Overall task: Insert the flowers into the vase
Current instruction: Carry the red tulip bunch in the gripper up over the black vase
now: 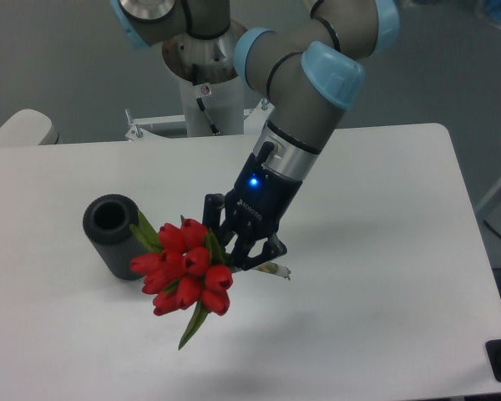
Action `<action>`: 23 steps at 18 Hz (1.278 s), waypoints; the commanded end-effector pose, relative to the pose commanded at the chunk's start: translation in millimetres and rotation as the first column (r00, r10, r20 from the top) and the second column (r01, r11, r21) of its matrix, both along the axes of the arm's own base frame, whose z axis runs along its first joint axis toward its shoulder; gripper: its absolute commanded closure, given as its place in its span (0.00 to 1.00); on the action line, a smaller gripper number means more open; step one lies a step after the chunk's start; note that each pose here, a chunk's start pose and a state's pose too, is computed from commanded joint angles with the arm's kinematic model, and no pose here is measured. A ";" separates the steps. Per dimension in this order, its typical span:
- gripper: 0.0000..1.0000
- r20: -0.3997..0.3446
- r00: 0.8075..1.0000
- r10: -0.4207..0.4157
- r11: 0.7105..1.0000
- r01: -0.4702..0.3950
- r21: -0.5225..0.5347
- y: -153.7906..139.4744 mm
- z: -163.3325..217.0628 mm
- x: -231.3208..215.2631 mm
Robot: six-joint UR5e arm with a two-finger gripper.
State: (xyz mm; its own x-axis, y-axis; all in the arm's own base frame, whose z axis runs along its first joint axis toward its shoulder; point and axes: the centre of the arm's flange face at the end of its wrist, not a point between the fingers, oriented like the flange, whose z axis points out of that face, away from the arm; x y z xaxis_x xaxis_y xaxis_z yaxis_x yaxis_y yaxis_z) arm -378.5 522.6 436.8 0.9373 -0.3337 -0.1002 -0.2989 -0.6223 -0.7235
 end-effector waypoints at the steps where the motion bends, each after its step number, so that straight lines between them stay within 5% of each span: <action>1: 0.82 0.002 1.000 -0.002 1.000 0.002 -0.002 0.3 -1.5 1.1; 10: 0.82 0.014 1.000 -0.018 1.000 0.018 0.017 4.6 -0.9 7.6; 14: 0.82 0.065 0.998 0.016 0.998 -0.020 0.056 8.4 3.5 12.0; 23: 0.82 0.149 0.987 -0.057 0.991 0.038 0.131 30.7 13.2 47.9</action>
State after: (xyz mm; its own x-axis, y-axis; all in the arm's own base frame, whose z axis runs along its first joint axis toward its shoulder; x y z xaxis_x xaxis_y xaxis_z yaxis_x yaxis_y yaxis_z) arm -330.6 553.3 450.0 0.9283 -0.3717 -0.0018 -0.2058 -0.5100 -0.8352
